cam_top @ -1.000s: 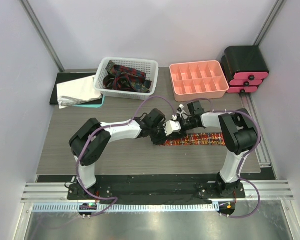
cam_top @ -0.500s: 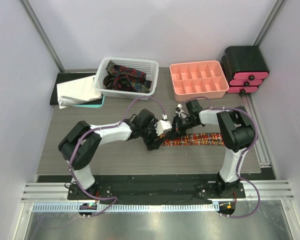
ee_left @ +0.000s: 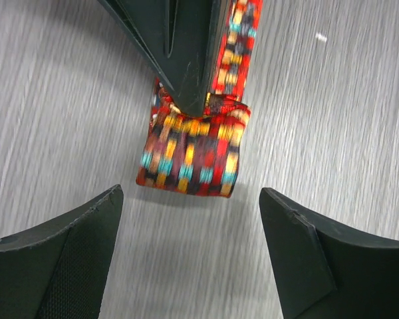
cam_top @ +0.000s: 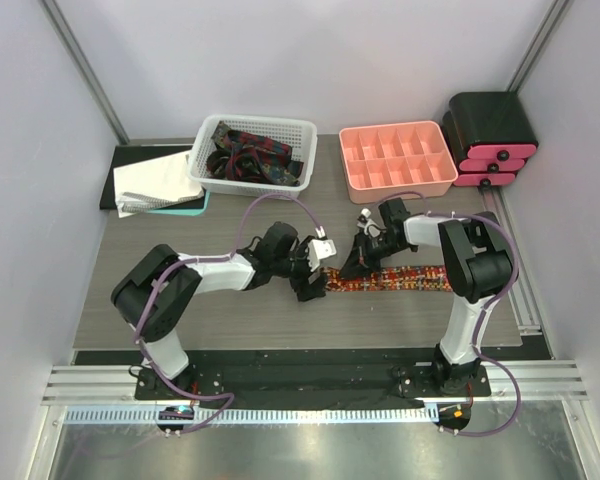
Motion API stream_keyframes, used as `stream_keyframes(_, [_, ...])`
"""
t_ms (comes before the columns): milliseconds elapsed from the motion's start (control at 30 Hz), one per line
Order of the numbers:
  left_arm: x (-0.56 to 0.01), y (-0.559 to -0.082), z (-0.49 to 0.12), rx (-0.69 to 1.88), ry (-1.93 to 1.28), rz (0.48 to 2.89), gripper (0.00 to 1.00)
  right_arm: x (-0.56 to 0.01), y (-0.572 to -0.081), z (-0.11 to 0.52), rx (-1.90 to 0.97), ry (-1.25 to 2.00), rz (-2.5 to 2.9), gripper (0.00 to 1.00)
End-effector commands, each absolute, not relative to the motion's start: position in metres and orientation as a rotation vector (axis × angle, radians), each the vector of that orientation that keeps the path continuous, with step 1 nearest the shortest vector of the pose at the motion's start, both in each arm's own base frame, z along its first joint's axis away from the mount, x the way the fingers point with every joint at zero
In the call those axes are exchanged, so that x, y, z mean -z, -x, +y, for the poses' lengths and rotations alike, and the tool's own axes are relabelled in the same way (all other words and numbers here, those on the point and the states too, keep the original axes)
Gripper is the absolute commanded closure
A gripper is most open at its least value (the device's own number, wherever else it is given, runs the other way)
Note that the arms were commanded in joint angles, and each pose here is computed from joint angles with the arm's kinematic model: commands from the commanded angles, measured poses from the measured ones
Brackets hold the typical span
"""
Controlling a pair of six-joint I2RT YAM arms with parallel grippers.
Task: Roll the ties
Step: Roll the tie at the center of the board.
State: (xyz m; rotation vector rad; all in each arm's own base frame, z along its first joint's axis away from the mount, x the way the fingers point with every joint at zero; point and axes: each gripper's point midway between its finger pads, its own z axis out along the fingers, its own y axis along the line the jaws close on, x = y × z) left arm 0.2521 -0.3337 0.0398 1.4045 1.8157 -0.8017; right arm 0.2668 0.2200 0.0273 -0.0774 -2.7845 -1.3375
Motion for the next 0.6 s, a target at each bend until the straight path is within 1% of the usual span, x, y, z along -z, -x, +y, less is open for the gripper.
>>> stream_keyframes(0, [-0.062, -0.263, -0.358, 0.882, -1.376, 1.665, 0.18, 0.026, -0.252, 0.179, 0.990, 0.098, -2.894, 0.99])
stream_keyframes(300, [-0.063, -0.265, -0.369, 0.927, -1.380, 1.594, 0.19, 0.033, -0.244, 0.169, 0.904, 0.054, -2.904, 0.99])
stream_keyframes(567, [-0.065, -0.272, -0.382, 0.959, -1.367, 1.576, 0.25, 0.040, -0.252, 0.179, 0.919, 0.048, -2.919, 0.99])
